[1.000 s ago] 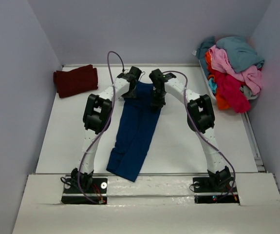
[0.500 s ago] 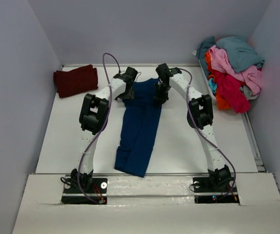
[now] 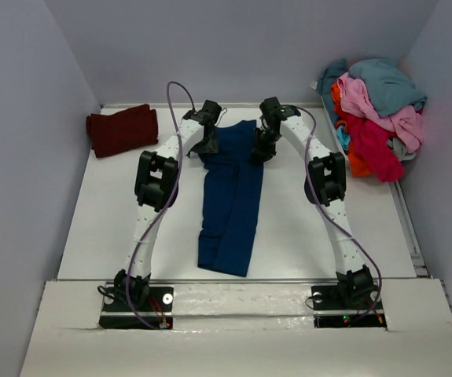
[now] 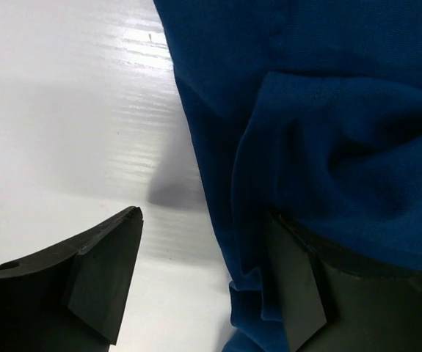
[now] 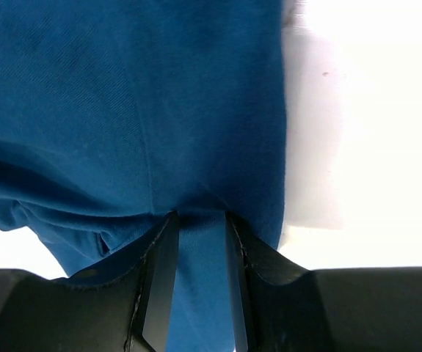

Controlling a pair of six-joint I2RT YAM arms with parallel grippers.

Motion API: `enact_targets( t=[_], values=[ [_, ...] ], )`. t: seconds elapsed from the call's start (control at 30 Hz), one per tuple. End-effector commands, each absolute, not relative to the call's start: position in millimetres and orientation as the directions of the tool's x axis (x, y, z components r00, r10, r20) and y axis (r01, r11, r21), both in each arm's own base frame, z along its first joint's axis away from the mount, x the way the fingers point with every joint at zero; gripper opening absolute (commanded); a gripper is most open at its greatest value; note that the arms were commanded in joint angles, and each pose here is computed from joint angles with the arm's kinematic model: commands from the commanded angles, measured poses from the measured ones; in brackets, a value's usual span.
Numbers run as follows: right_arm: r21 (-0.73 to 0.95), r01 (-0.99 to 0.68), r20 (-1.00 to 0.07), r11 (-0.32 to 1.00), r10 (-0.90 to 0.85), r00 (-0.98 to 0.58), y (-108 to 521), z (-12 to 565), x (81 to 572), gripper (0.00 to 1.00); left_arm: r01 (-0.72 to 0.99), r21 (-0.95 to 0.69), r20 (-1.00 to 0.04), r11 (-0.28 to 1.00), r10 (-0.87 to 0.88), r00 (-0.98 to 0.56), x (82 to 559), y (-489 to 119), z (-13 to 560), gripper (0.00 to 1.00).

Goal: Fold and stack the t-shirts
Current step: Rotate the tshirt 90 degrees

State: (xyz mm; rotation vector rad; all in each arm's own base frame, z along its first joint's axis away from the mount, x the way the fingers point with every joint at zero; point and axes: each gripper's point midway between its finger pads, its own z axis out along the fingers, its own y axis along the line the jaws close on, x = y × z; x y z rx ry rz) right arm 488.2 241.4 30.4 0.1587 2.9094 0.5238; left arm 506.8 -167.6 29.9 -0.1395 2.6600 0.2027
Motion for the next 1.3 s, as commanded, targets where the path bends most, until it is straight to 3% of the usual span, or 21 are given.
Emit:
enact_targets(
  t=[0.0, 0.2, 0.6, 0.97, 1.17, 1.27],
  values=[
    [0.265, -0.006, -0.255, 0.964, 0.065, -0.965, 226, 34, 496, 0.39, -0.118, 0.152, -0.397, 0.981, -0.048, -0.916, 500, -161, 1, 0.83],
    [0.257, -0.051, -0.369, 0.965, 0.049, -0.928, 234, 85, 503, 0.46, -0.115, 0.124, -0.460, 0.986, -0.046, -0.887, 516, -167, 23, 0.89],
    [0.352, -0.163, -0.361, 0.921, -0.027, -0.932, 266, 99, 484, 0.50, -0.097, 0.055, -0.472, 0.994, -0.059, -0.880, 533, -163, 22, 0.95],
    [0.246, -0.223, -0.405, 0.943, -0.109, -0.908, 273, 129, 447, 0.50, -0.151, 0.099, -0.533, 0.984, -0.076, -0.842, 553, -150, 31, 0.98],
    [0.181, -0.231, -0.422, 0.956, -0.137, -0.896, 260, 144, 408, 0.50, -0.202, 0.106, -0.634, 0.974, -0.090, -0.768, 556, -143, 96, 0.99],
    [0.162, -0.215, -0.377, 0.963, -0.141, -0.916, 252, 134, 384, 0.50, -0.223, 0.135, -0.672, 0.965, -0.077, -0.737, 534, -142, 142, 0.99]
  ],
)
